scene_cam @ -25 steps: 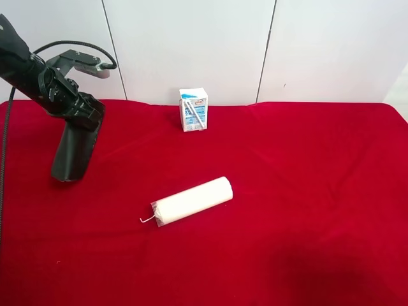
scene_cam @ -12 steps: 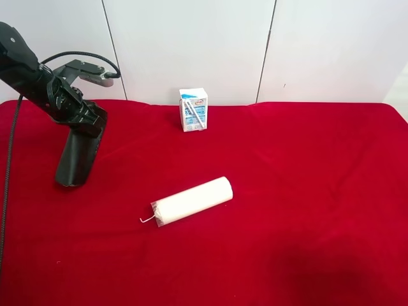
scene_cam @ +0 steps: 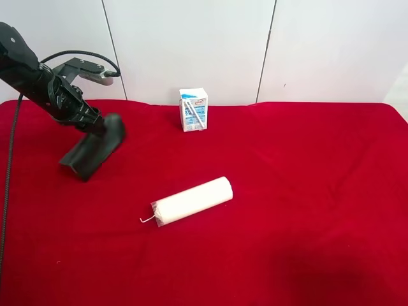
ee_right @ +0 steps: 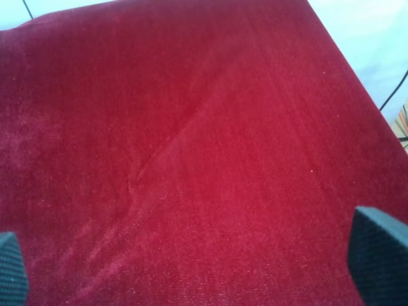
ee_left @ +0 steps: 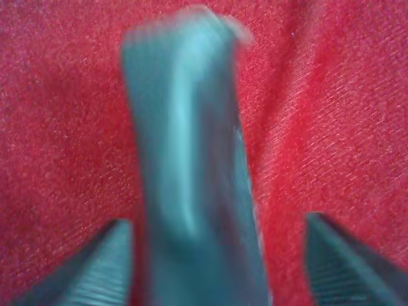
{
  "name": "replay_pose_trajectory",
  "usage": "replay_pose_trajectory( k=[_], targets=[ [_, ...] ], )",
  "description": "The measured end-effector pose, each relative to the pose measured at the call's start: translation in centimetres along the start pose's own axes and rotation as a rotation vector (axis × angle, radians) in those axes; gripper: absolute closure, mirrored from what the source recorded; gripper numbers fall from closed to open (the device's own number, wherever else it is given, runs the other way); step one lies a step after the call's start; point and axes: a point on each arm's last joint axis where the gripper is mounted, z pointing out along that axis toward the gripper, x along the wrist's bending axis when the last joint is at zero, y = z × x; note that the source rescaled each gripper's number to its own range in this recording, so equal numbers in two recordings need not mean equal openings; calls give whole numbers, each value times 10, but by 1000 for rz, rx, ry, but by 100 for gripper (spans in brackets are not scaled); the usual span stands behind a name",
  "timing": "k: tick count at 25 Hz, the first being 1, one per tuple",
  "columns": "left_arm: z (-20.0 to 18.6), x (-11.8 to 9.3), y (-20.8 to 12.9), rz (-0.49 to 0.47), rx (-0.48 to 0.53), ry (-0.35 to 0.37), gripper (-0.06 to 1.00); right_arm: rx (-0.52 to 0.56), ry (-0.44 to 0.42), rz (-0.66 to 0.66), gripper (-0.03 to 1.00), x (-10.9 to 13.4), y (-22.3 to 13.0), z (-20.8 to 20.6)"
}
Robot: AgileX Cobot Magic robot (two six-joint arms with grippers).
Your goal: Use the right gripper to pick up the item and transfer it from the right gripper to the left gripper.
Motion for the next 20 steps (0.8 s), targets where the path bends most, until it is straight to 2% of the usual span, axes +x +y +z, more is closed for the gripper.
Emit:
replay_pose_trajectory(
  k=[2, 8, 12, 20],
  targets=[
    [0, 0, 0, 0, -1, 1, 27, 0, 0, 0, -3, 0, 0, 0],
    [0, 0, 0, 0, -3, 2, 16, 0, 0, 0, -3, 0, 0, 0],
    [0, 0, 0, 0, -3, 2, 0, 0, 0, 0, -3, 0, 0, 0],
    [0, 0, 0, 0, -1, 1, -5, 0, 0, 0, -3, 0, 0, 0]
  ],
)
